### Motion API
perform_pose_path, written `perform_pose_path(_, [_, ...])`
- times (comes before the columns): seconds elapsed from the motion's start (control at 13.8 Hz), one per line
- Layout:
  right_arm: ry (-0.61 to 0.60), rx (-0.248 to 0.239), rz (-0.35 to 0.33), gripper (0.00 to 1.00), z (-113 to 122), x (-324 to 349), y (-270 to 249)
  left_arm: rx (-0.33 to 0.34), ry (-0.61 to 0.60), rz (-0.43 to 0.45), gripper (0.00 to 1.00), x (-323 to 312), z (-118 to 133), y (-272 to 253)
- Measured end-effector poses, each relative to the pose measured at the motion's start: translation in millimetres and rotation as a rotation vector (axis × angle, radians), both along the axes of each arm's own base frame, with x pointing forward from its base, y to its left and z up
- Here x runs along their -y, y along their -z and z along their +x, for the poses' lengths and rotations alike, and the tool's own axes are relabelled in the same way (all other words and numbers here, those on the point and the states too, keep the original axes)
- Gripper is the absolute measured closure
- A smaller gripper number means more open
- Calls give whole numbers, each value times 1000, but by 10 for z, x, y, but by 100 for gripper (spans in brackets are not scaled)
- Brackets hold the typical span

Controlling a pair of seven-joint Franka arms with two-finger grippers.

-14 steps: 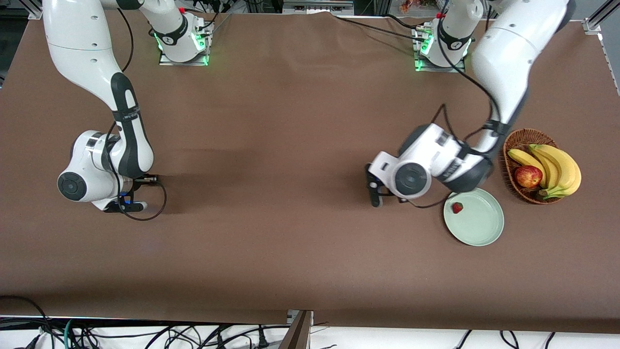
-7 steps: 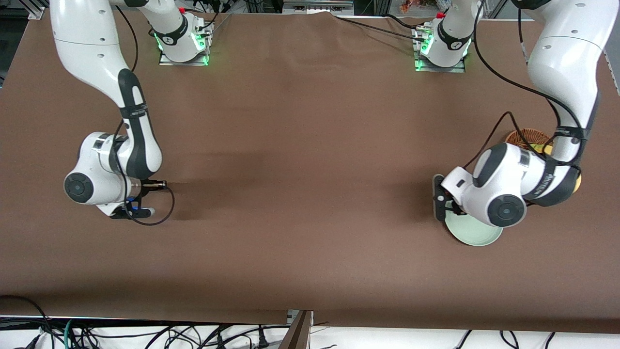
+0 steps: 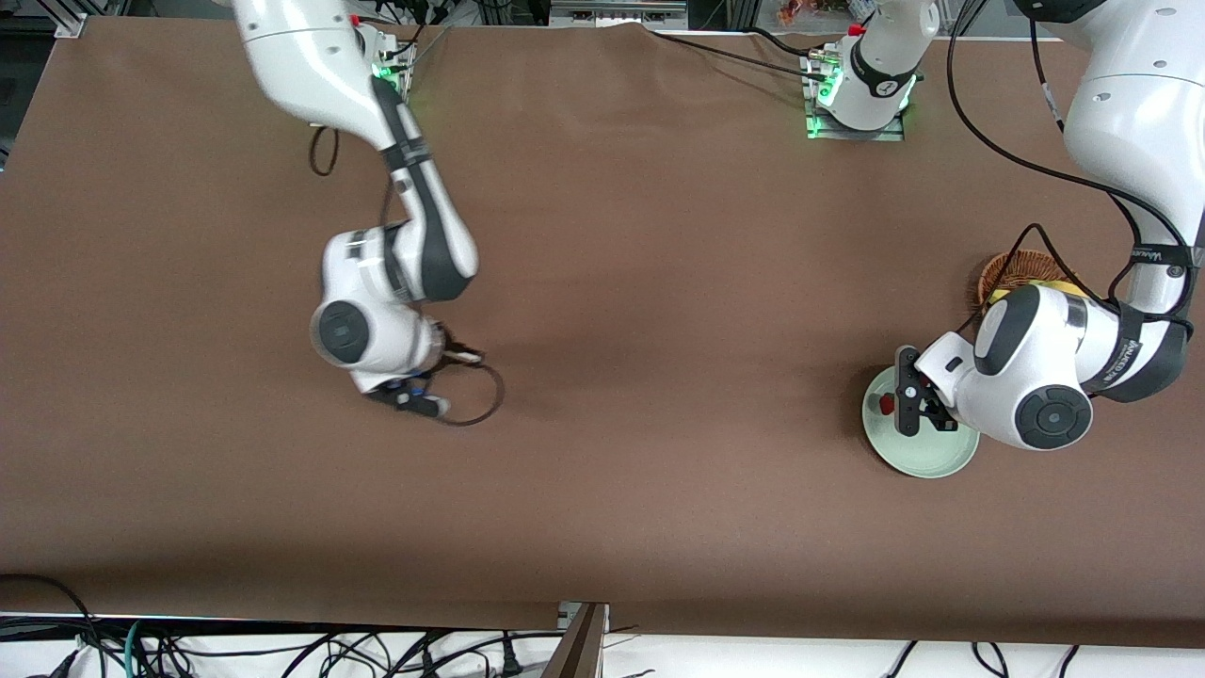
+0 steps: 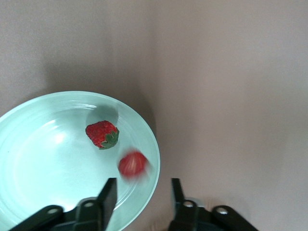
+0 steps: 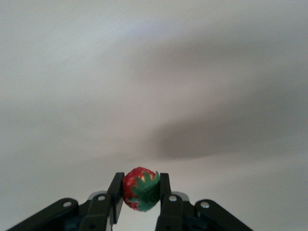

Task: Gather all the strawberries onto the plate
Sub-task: 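Carry the last strawberry to mid-table with the right gripper and release it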

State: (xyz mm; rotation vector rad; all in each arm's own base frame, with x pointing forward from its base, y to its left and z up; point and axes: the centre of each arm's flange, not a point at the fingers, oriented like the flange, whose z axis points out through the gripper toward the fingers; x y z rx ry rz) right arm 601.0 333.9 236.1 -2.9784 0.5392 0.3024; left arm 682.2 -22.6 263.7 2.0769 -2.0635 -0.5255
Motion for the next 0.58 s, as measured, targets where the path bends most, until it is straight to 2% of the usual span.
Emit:
perform_pose_path(0.15, [94, 60, 19, 67, -189, -725, -44, 3, 10, -6, 23, 67, 1, -17])
perform_pose_path(0.29, [163, 114, 67, 67, -399, -1326, 28, 7, 12, -11, 1, 169, -2, -48])
perform_pose_path(0.58, [238, 166, 181, 67, -782, -2014, 250, -33, -37, 11, 0, 460, -108, -147])
